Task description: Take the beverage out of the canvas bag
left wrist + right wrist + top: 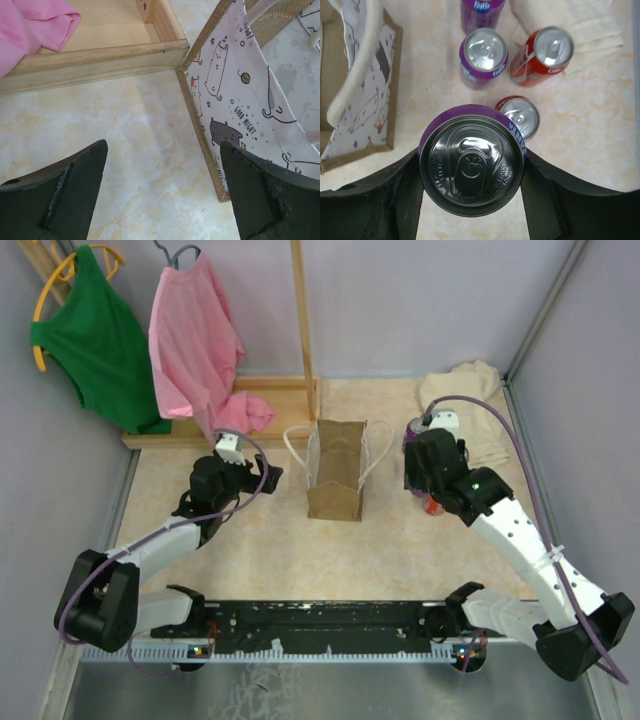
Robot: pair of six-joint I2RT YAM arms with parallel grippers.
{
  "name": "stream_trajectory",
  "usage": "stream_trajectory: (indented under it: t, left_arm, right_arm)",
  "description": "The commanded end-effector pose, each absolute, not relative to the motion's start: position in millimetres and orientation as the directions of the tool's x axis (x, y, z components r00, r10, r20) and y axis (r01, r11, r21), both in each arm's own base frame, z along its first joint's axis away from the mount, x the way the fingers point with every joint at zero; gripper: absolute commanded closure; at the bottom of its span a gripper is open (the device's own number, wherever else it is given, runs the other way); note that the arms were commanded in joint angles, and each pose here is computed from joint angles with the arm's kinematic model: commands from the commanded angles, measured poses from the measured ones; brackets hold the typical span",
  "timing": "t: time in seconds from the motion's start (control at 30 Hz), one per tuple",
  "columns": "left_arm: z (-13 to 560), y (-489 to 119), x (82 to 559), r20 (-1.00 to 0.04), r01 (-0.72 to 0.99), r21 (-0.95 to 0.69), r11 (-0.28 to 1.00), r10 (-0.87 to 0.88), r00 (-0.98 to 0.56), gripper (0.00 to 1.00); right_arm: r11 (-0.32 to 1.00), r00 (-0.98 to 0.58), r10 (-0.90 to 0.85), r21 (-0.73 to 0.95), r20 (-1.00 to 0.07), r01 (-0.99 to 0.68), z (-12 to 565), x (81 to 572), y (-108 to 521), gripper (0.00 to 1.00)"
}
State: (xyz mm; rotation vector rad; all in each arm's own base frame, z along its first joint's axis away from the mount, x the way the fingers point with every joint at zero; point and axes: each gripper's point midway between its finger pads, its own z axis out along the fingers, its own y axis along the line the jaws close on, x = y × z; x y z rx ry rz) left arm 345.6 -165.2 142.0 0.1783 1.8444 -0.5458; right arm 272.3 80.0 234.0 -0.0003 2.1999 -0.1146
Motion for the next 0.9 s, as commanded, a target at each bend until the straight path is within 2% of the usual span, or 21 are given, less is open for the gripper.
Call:
stream_trajectory:
  t: [0.0,0.27,0.53,0.87]
  left_arm:
    - [144,-173,342,-0.928,0.413,-0.293,0.862,-0.153,-0.339,0.00]
    - [144,-173,344,-0.928,0.409,-0.292,0.864,-0.153,-0.339,0.00]
    - [139,-171,344,-0.928,0.402,-0.283,0.871,-0.142,-0.346,0.00]
    - [138,-170,346,-0.928,0.395,-0.279,0.876,-0.139,-0.347,0.00]
  right_arm:
    - [0.998,-0.507,0.052,0.068,-0.861,-0.012,249,276,101,1.00]
    - [0.993,-0.557,0.033,0.088,-0.830,-0.073,210,287,124,1.00]
    - [0.998,-0.585,-0.004,0.038,-0.811,-0.059,166,303,128,1.00]
    - [1.000,-0.567,-0.018,-0.003,-0.824,-0.026,143,321,128,1.00]
